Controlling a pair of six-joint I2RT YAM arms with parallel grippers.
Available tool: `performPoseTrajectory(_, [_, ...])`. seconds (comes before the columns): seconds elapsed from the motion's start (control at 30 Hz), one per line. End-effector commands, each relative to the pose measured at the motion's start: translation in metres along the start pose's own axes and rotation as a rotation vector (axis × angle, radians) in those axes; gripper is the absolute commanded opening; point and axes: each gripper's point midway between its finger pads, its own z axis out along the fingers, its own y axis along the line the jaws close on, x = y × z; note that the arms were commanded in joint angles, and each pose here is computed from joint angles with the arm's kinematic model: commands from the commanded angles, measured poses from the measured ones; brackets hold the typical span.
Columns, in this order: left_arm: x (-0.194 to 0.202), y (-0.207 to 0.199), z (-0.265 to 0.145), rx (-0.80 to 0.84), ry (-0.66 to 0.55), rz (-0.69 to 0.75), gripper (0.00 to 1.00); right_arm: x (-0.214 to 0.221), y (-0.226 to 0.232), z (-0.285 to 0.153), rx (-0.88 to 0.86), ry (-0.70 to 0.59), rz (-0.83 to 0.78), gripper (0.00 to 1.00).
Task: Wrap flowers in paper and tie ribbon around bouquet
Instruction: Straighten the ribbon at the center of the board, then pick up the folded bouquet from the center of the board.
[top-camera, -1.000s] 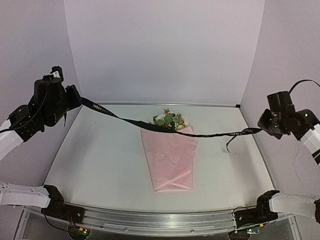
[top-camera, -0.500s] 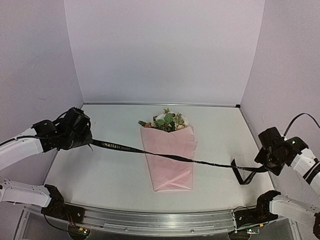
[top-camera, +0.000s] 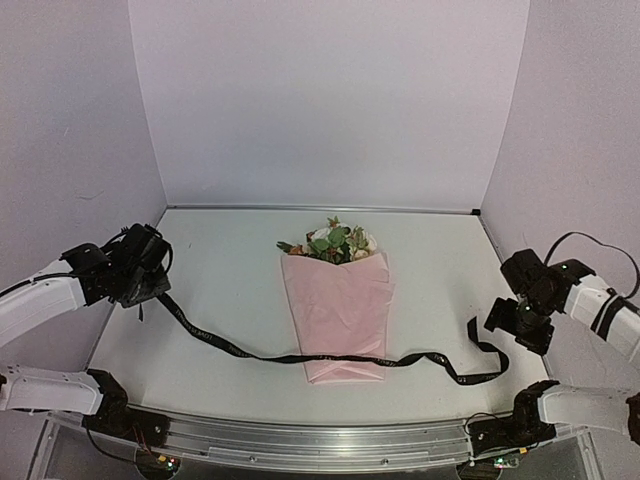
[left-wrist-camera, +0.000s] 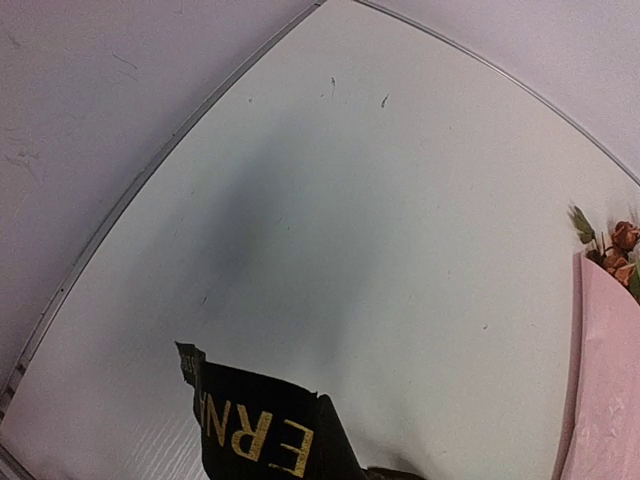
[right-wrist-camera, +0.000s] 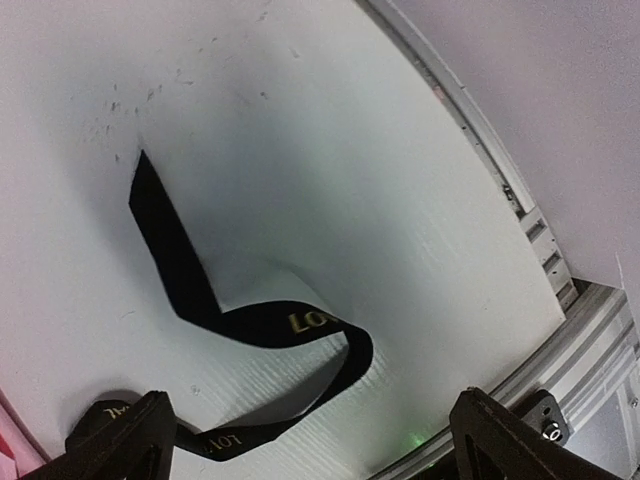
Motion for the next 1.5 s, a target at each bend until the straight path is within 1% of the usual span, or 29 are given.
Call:
performPoseTrajectory(0.0, [-0.008, 0.008, -0.002, -0.019, -0.035, -0.022, 0.00, 0.004, 0.024, -0.007, -0.077, 0.096, -0.060, 0.98])
performPoseTrajectory(0.17, [-0.008, 0.018, -0.005, -0.036, -0.053, -0.053, 0.00, 0.007, 0.031, 0.009, -0.047, 0.133, -0.107, 0.93])
performPoseTrajectory(0.33, [0.002, 0.038, 0.005, -0.122, -0.042, -0.089, 0.00, 0.010, 0.079, 0.014, -0.192, 0.212, -0.143, 0.86])
performPoseTrajectory(0.43, [0.000, 0.055, 0.009, -0.176, -0.064, -0.124, 0.00, 0.009, 0.096, 0.013, -0.194, 0.221, -0.220, 0.86])
performPoseTrajectory(0.53, [-0.009, 0.064, 0.008, -0.214, -0.108, -0.158, 0.00, 0.010, 0.111, 0.016, -0.206, 0.255, -0.250, 0.86])
performPoseTrajectory(0.67, [-0.014, 0.069, 0.011, -0.251, -0.121, -0.204, 0.01, 0.009, 0.136, 0.016, -0.236, 0.289, -0.282, 0.86])
performPoseTrajectory(0.7, [-0.014, 0.070, 0.013, -0.257, -0.117, -0.214, 0.04, 0.009, 0.142, 0.015, -0.245, 0.291, -0.295, 0.85])
performPoseTrajectory(0.73, [-0.014, 0.072, 0.016, -0.266, -0.112, -0.230, 0.10, 0.009, 0.147, 0.013, -0.252, 0.290, -0.311, 0.85])
performPoseTrajectory(0.77, [-0.014, 0.075, 0.018, -0.279, -0.109, -0.248, 0.20, 0.010, 0.150, 0.013, -0.254, 0.290, -0.322, 0.85])
performPoseTrajectory(0.83, [-0.017, 0.080, 0.020, -0.290, -0.112, -0.277, 0.43, 0.010, 0.156, 0.012, -0.266, 0.296, -0.331, 0.86])
performPoseTrajectory(0.9, [-0.022, 0.080, 0.021, -0.287, -0.115, -0.298, 0.72, 0.011, 0.162, 0.012, -0.289, 0.306, -0.334, 0.86])
performPoseTrajectory(0.93, [-0.026, 0.075, 0.021, -0.265, -0.114, -0.295, 0.79, 0.011, 0.168, 0.010, -0.312, 0.310, -0.336, 0.86])
performPoseTrajectory(1.0, [-0.038, 0.056, 0.021, -0.187, -0.113, -0.272, 0.89, 0.015, 0.180, 0.007, -0.363, 0.322, -0.349, 0.87])
performPoseTrajectory(1.07, [-0.047, 0.039, 0.020, -0.128, -0.097, -0.233, 0.95, 0.020, 0.194, 0.002, -0.403, 0.327, -0.389, 0.88])
performPoseTrajectory(1.13, [-0.058, 0.030, 0.016, -0.112, -0.100, -0.220, 0.98, 0.026, 0.209, -0.001, -0.445, 0.335, -0.415, 0.89])
performPoseTrajectory(1.17, [-0.062, 0.021, 0.015, -0.075, -0.098, -0.197, 0.99, 0.029, 0.216, -0.002, -0.466, 0.342, -0.424, 0.90])
performPoseTrajectory(1.23, [-0.070, -0.001, 0.011, 0.037, -0.091, -0.166, 1.00, 0.036, 0.231, -0.005, -0.509, 0.355, -0.438, 0.92])
performPoseTrajectory(1.27, [-0.072, -0.020, 0.009, 0.136, -0.081, -0.146, 1.00, 0.039, 0.239, -0.005, -0.528, 0.366, -0.438, 0.92])
performPoseTrajectory(1.37, [-0.062, -0.067, 0.007, 0.351, 0.001, -0.111, 1.00, 0.046, 0.262, -0.001, -0.588, 0.389, -0.420, 0.93])
performPoseTrajectory(1.47, [-0.033, -0.116, 0.003, 0.509, 0.093, -0.023, 0.99, 0.050, 0.280, 0.007, -0.617, 0.407, -0.406, 0.94])
